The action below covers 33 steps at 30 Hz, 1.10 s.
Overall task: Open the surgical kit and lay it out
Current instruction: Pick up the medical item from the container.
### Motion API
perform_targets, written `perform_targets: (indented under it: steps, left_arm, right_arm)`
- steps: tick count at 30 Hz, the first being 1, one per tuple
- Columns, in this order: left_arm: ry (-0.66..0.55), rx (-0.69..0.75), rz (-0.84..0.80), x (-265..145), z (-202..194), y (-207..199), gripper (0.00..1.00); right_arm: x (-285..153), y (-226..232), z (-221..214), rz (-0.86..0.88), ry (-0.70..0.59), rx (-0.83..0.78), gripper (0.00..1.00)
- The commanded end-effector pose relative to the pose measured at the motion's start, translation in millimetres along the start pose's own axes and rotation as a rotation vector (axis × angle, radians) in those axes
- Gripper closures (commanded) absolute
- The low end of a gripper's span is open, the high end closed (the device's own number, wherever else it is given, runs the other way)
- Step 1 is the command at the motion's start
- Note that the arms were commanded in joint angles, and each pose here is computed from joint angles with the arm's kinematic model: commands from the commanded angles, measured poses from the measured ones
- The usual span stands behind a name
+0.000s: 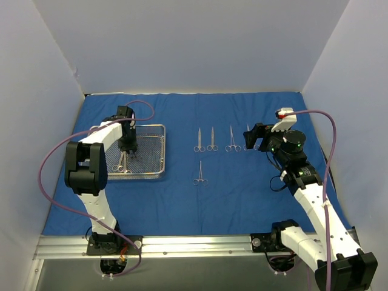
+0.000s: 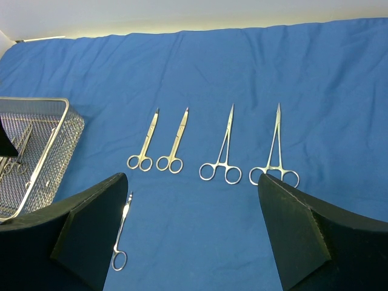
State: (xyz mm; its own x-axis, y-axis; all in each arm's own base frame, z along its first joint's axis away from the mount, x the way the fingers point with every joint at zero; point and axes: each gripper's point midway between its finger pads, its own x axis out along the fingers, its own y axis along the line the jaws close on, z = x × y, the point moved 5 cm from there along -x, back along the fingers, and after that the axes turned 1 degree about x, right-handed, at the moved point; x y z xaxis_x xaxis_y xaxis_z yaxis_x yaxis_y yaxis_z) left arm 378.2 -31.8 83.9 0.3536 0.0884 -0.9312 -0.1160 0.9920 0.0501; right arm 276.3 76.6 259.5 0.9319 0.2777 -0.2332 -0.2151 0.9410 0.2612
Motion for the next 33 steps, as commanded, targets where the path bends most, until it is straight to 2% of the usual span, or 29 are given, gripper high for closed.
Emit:
perform_targets:
  steps: [1,10,16,22,26,30,33]
  left_arm:
    - [-0.042,0.016,-0.016,3,11,0,0.66]
    - [-0.016,0.006,-0.018,13,9,0,0.69]
    - [0.005,0.001,-0.030,20,5,-4,0.65]
    - [0.021,0.006,-0.038,24,1,-13,0.66]
    - [0.041,0.014,-0.041,29,-3,-20,0.73]
    - [0.059,0.010,-0.060,34,-4,-23,0.89]
    - [0.069,0.014,-0.064,36,-5,-24,0.96]
  right_arm:
    - [0,5,9,0.027,-0.034,-0.019,0.16]
    - [1,5,8,0.027,-0.028,-0.018,0.16]
    - [1,5,7,0.026,-0.027,-0.018,0.16]
    - [2,5,8,0.026,-0.028,-0.018,0.16]
    - [2,5,7,0.026,-0.027,-0.018,0.16]
    - [2,5,7,0.027,-0.026,-0.018,0.16]
    - [2,5,8,0.029,-0.027,-0.018,0.16]
